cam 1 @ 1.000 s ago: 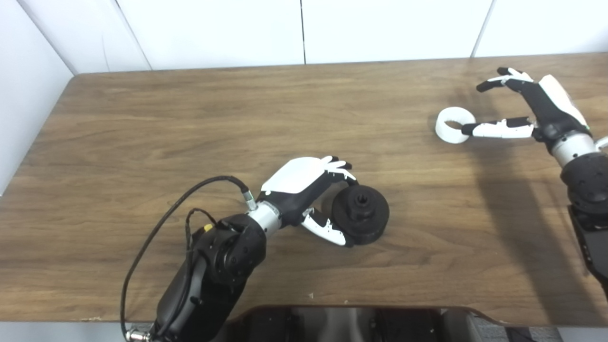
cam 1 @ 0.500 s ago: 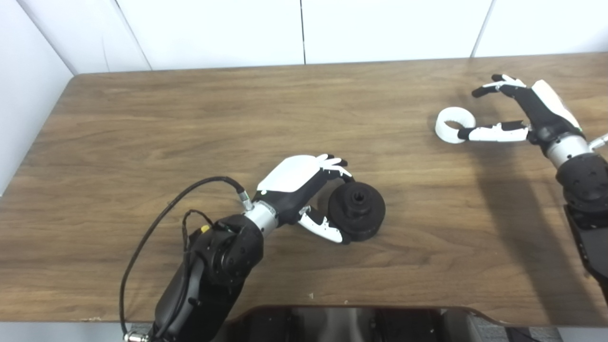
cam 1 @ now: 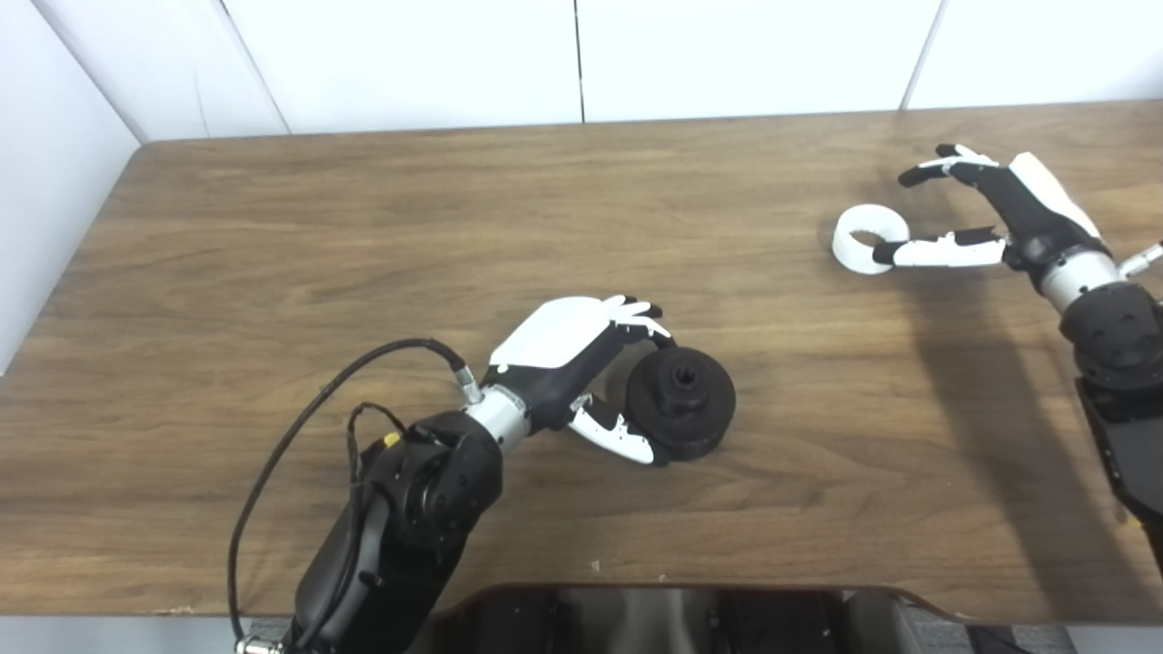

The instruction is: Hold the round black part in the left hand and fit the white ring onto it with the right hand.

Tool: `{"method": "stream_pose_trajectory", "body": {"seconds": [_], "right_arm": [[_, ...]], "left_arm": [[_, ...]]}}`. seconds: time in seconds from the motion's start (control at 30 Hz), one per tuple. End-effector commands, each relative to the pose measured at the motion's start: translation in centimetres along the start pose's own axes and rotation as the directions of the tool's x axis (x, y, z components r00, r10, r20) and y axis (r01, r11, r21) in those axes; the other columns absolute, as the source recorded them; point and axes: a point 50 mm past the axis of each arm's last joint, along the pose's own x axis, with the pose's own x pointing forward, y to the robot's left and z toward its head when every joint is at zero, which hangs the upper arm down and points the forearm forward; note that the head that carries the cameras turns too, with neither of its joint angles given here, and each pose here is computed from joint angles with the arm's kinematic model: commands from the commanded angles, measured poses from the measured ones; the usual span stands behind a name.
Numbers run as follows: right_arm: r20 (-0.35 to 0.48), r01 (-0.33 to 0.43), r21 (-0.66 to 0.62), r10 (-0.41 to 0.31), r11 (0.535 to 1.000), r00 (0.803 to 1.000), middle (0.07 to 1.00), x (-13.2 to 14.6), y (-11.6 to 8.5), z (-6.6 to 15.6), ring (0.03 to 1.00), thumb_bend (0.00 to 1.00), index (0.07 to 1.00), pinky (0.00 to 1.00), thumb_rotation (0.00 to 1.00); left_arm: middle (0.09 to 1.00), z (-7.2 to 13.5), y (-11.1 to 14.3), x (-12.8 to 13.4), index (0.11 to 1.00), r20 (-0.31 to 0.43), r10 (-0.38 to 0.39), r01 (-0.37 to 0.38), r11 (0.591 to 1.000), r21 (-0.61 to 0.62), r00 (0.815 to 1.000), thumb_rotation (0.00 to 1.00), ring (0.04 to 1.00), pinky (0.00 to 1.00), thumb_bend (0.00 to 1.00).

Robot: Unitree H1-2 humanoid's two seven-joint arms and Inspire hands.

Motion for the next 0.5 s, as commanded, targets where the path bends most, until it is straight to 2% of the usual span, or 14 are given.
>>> {"method": "stream_pose_trajectory", "body": {"seconds": [0.0, 0.47], "right_arm": [[0.076, 0.057, -0.028, -0.055, 0.998, 0.996, 0.956, 0.94, -2.54, 1.71, 1.000, 0.91, 0.750, 0.97, 0.39], [0.067, 0.045, -0.052, -0.042, 0.998, 0.997, 0.942, 1.68, -1.58, 1.75, 1.000, 0.90, 0.745, 0.94, 0.37]], "left_arm": [[0.936, 0.07, 1.01, -0.33, 0.718, -0.007, 0.047, -0.047, 0.999, 0.014, 0.999, 0.28, 0.976, 0.80, 0.86], [0.934, 0.20, 1.25, -0.84, 0.721, -0.012, 0.044, -0.044, 0.999, 0.028, 0.999, 0.30, 0.973, 0.79, 0.85]]}}
